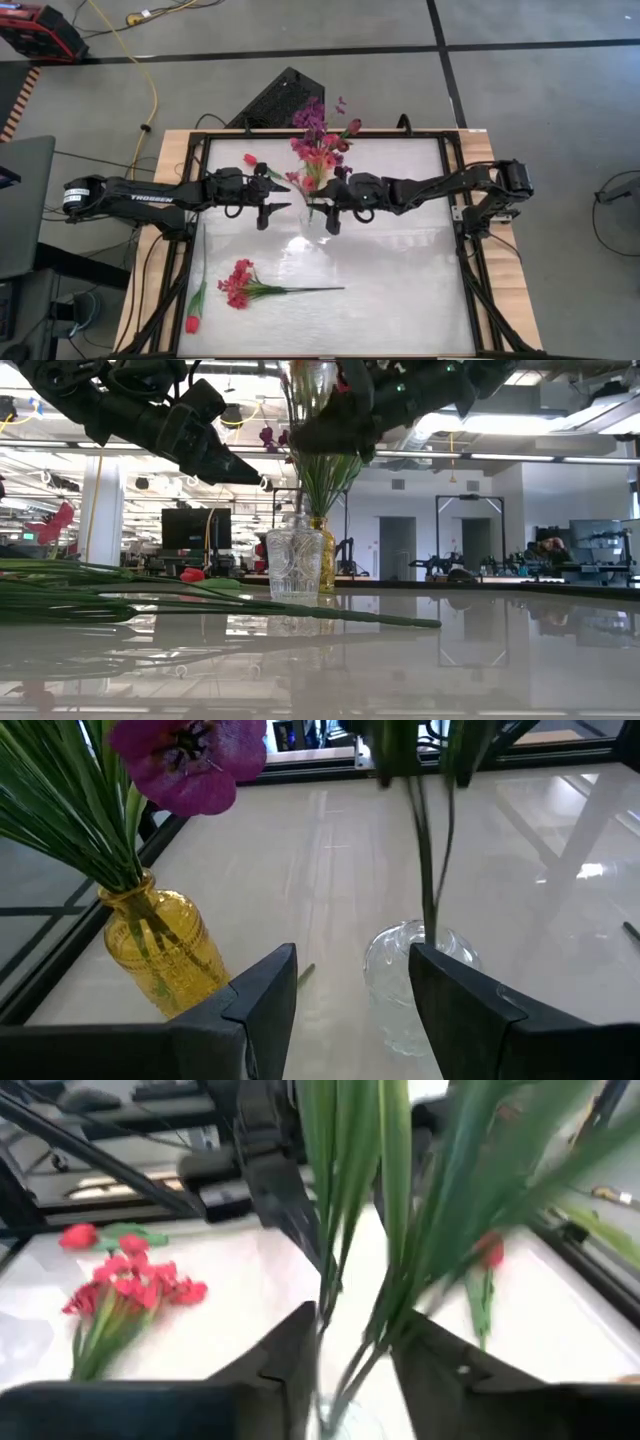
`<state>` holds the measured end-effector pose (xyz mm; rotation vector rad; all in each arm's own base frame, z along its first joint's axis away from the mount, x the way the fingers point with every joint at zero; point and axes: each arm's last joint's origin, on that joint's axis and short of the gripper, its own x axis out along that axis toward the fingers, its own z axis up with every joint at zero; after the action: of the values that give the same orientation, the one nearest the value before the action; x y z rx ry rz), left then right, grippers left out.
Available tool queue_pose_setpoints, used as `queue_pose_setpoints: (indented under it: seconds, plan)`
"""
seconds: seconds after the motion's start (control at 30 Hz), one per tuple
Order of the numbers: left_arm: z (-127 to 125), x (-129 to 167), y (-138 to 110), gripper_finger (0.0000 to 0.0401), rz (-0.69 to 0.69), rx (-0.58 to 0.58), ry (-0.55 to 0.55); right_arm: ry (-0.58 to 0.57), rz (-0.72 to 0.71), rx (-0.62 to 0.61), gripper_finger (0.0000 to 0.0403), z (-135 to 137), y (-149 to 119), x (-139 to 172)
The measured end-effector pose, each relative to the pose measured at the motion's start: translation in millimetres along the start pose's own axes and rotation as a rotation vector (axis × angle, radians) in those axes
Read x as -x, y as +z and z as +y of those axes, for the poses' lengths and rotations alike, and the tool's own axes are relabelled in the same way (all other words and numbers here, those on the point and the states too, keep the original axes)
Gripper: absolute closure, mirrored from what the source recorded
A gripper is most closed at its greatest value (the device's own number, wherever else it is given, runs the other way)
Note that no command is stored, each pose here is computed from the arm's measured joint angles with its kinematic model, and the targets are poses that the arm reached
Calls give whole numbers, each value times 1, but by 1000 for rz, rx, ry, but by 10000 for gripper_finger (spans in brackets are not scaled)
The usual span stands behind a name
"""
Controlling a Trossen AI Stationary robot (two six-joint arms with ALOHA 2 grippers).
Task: Sort flowers into vase by color
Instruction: Put the right red flowers into the transparent vase, then put the red flowers into the transparent vase
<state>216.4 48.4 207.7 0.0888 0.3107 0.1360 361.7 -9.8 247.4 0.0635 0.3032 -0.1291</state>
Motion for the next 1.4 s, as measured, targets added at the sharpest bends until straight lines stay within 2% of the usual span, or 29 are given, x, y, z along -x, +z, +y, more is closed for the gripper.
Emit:
queue_pose_setpoints:
  seconds: [0.23,0.4,0.67,0.9,1.1,1.17,1.3,1.4]
  plan:
    - [0,0,-2,218,17,1,-1,43,115,28,142,-3,-4,4]
    - [-1,0,-5,218,46,11,-5,53,267,39,100,0,16,18]
    - [-1,0,-10,218,101,30,-6,64,500,68,92,10,31,37]
    - [-1,0,-18,218,185,48,17,77,715,75,92,26,18,53]
    - [4,2,-26,218,268,40,134,108,745,72,92,46,9,58]
    - [1,2,-28,218,287,77,42,121,752,80,92,52,7,59]
    - [-16,2,-20,218,279,150,-220,161,739,107,92,67,6,63]
    - [-31,6,-10,218,318,148,-259,196,690,124,92,77,8,62]
